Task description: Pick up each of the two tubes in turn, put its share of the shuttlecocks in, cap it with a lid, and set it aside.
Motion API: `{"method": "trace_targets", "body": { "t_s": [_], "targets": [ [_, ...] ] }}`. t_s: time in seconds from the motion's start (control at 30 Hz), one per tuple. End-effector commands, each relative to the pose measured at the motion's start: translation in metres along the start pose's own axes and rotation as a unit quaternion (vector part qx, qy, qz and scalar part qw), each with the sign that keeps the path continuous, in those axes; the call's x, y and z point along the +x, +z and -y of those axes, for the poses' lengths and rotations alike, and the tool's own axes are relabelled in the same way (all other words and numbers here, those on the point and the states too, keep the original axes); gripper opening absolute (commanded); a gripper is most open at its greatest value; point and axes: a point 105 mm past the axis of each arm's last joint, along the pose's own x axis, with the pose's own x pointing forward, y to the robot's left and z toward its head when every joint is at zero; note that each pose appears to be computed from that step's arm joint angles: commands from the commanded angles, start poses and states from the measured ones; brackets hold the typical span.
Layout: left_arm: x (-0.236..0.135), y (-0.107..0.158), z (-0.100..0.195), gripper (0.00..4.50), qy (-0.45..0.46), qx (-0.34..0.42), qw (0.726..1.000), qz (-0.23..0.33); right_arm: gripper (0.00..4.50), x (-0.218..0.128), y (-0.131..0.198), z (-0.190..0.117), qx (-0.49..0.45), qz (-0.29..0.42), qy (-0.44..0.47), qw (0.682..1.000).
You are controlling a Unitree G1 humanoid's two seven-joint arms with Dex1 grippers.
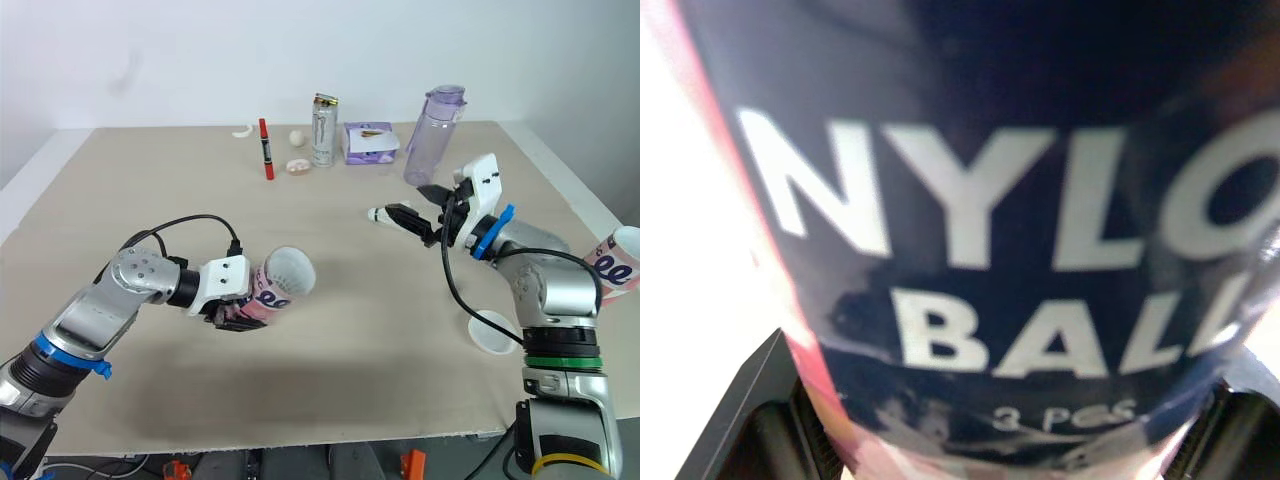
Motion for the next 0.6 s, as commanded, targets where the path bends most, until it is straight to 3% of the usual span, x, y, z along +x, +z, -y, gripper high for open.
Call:
{"method": "trace_targets", "body": {
  "t_s": [0.03, 0.23, 0.6],
  "targets": [
    [0.001, -0.017, 0.002, 3.35, 0.005, -0.023, 0.999, -0.030, 4.30, 0.003, -0.009, 0.021, 0.009, 0.008, -0.032, 0.999],
    [-0.001, -0.018, 0.002, 3.35, 0.009, -0.025, 0.999, -0.033, 4.30, 0.020, -0.035, 0.026, 0.039, -0.020, -0.026, 0.999],
    [-0.004, -0.019, 0.003, 3.35, 0.017, -0.031, 0.999, -0.035, 4.30, 0.052, -0.042, 0.025, 0.051, -0.035, -0.015, 0.998]
  ]
}}
